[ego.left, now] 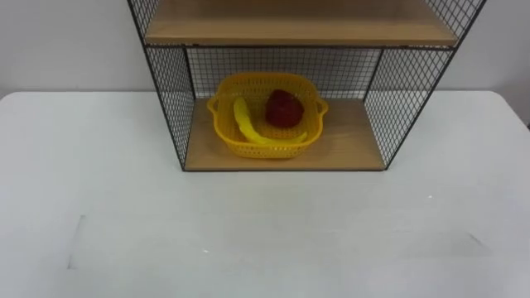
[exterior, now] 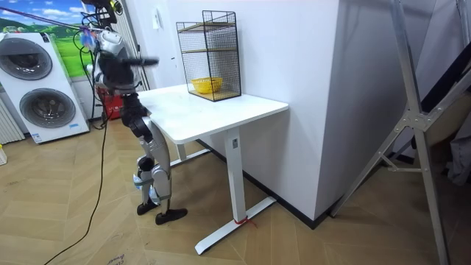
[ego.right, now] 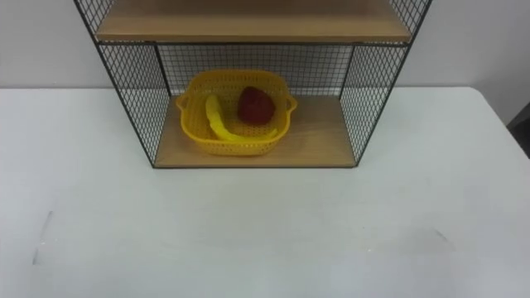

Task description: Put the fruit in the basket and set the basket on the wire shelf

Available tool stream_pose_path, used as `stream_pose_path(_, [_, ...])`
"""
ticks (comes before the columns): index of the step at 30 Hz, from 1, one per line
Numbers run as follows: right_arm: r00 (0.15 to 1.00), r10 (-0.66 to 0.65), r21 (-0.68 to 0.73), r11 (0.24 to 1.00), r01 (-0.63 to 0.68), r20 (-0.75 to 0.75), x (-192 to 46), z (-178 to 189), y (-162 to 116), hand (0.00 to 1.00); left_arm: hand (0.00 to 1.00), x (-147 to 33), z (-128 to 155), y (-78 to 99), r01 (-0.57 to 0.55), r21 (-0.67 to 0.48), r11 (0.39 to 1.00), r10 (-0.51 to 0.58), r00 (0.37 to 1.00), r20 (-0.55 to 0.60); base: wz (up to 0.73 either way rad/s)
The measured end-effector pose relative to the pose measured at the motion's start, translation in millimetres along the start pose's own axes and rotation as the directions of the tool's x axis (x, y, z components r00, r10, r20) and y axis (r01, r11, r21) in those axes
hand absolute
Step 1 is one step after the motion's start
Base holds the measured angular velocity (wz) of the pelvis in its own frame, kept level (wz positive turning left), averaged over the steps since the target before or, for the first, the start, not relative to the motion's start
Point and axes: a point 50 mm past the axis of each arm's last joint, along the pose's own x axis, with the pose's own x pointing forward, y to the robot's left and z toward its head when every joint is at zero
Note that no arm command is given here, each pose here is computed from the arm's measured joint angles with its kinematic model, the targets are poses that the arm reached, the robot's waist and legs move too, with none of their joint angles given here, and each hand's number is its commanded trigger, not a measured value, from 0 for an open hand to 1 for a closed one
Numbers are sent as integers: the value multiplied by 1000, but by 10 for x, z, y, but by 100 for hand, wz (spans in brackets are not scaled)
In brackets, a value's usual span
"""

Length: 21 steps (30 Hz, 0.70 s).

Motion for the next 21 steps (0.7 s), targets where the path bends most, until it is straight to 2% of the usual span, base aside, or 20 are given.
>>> stream_pose_path(2, [968,-153,-122,984,131,-198,66,-470,-400,0,0,138,-457,432,-165,78,983,179,955,-236,22])
stream_pose_path(3, [949,-200,-181,971,158,-244,54,-616,-535,0,0,141,-580,569,-197,116,973,222,935,-278,17])
stream_pose_path(5, [849,-360,-421,888,184,-388,-165,-1139,-1104,0,0,9,-1014,1178,-281,281,918,376,843,-385,6])
stream_pose_path(6, [818,-399,-476,861,180,-413,-251,-1248,-1248,0,0,-46,-1096,1338,-296,320,900,412,818,-401,0])
stream_pose_path(8, [697,-521,-666,741,83,-493,-671,-1572,-1714,0,0,-323,-1336,1892,-303,483,821,526,729,-437,-5])
stream_pose_path(9, [677,-534,-703,711,36,-506,-783,-1628,-1799,0,0,-391,-1379,1994,-280,529,801,541,718,-439,0])
stream_pose_path(11, [608,-542,-785,569,-243,-581,-1160,-1784,-2040,0,0,-598,-1486,2301,-104,691,716,546,700,-461,-8])
stream_pose_path(12, [590,-533,-782,535,-321,-607,-1229,-1817,-2055,0,0,-636,-1501,2355,-41,724,688,536,702,-470,-4])
stream_pose_path(13, [563,-503,-755,457,-471,-655,-1341,-1878,-2043,0,0,-718,-1574,2358,120,776,619,492,712,-502,6])
stream_pose_path(14, [546,-454,-703,336,-627,-704,-1426,-1932,-2003,0,0,-758,-1616,2346,298,816,496,431,731,-529,10])
stream_pose_path(15, [538,-422,-668,274,-692,-730,-1454,-1963,-1955,0,0,-787,-1651,2320,383,815,435,395,733,-555,12])
stream_pose_path(16, [521,-356,-595,136,-792,-776,-1506,-2027,-1839,0,0,-868,-1750,2223,551,787,278,314,722,-616,10])
stream_pose_path(17, [496,-303,-523,12,-852,-814,-1572,-2090,-1713,0,0,-953,-1856,2091,670,732,125,242,695,-677,7])
stream_pose_path(18, [480,-275,-489,-40,-871,-833,-1611,-2128,-1630,0,0,-1003,-1914,2010,714,698,56,209,675,-708,0])
stream_pose_path(19, [452,-224,-434,-128,-892,-863,-1679,-2193,-1460,0,0,-1100,-2010,1878,771,634,-64,159,635,-756,-8])
stream_pose_path(20, [431,-176,-401,-185,-897,-885,-1723,-2240,-1301,0,0,-1204,-2096,1758,803,579,-142,127,595,-794,-7])
stream_pose_path(21, [425,-160,-391,-206,-897,-891,-1733,-2256,-1236,0,0,-1255,-2134,1707,814,555,-172,117,576,-809,-4])
